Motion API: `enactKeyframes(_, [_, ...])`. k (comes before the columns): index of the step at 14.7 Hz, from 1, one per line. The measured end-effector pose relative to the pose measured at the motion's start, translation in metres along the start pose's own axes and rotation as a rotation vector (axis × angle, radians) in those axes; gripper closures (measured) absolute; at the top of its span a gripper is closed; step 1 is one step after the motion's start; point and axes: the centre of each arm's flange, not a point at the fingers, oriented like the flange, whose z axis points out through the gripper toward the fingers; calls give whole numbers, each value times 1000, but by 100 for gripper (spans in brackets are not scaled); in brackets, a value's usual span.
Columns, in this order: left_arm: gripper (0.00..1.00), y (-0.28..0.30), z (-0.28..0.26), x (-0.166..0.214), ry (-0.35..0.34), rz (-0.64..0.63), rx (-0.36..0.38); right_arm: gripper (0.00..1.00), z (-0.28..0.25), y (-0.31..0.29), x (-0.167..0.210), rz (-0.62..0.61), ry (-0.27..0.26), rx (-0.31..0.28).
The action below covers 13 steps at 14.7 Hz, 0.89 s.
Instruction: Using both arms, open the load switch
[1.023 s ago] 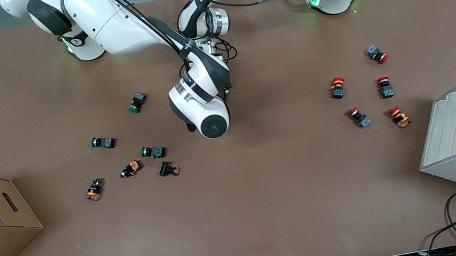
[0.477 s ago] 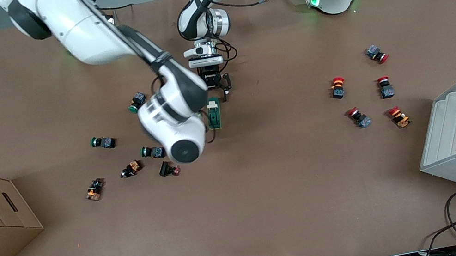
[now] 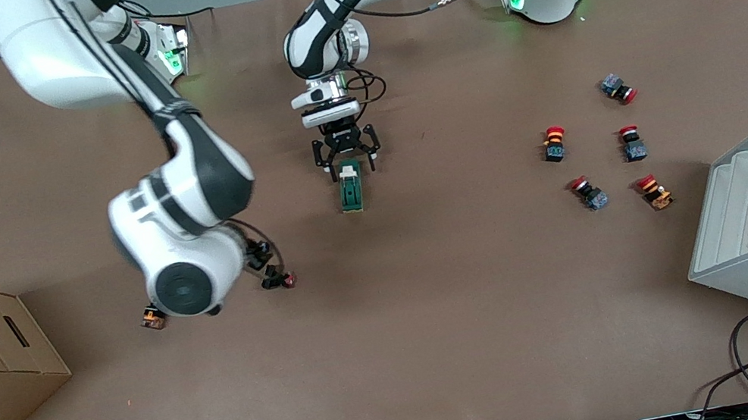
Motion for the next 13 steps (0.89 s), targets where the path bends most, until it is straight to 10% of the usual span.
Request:
enactKeyframes(5, [1, 21, -18, 104, -158, -22, 67, 0, -50, 62, 80, -284, 111, 141])
enactKeyframes(13, [0, -33, -21, 302, -468, -15, 50, 0, -91, 171, 163, -740, 231, 192])
